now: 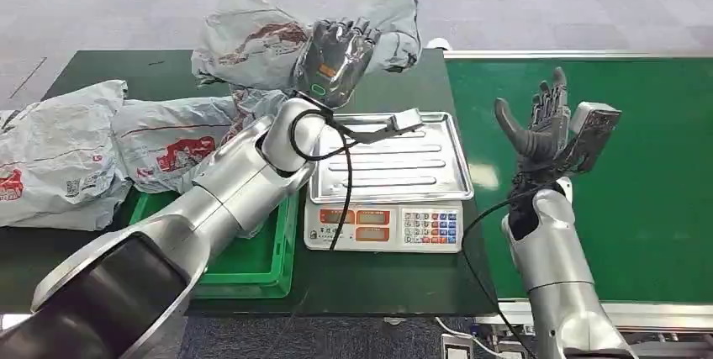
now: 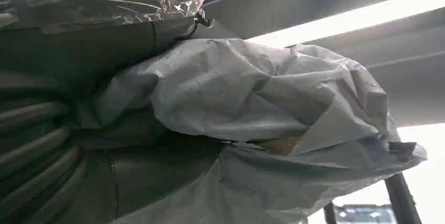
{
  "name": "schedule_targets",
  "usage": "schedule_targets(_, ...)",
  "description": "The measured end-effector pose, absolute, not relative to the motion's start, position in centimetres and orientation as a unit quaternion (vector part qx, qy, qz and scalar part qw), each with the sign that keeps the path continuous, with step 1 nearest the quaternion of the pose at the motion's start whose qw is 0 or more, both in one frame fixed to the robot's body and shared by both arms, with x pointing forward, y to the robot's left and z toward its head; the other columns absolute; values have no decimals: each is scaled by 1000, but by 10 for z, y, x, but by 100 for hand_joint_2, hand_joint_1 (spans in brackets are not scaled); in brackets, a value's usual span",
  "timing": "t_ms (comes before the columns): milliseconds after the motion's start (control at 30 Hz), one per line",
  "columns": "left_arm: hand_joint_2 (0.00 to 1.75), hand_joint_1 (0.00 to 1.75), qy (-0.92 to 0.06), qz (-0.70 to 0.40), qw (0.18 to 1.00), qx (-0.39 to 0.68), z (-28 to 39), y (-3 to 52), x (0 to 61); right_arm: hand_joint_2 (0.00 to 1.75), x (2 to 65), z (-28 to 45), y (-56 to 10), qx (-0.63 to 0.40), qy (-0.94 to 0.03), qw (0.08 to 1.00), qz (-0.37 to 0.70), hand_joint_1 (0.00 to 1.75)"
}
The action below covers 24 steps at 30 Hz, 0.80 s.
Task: Moved the parcel from conveyor to table for the left to box.
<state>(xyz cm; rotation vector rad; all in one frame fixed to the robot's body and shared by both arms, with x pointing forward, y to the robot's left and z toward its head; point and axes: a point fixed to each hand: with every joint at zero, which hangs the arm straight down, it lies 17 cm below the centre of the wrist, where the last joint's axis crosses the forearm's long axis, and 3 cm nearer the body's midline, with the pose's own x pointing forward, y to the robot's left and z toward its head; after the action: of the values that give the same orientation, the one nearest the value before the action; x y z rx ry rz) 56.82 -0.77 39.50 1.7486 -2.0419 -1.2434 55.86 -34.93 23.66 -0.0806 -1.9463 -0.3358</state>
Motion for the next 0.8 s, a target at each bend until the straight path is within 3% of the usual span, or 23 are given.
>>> schedule_targets(233,175,175,-605,-393,161,673,378,93,607,175,543,216,-372,-50,-814,560,-148,0)
schedule_targets(467,175,175,-547,-414,183,704,356,142,624,175,538,212,-378,-56,-813,561,-148,0)
schedule_targets(633,175,175,-476,-462,203,720,317,195,638,175,534,209,-389,-66,-812,562,-146,0)
schedule_targets(800,175,175,-473,-457,234,716,264,254,619,175,516,196,-405,-78,-805,569,-149,0)
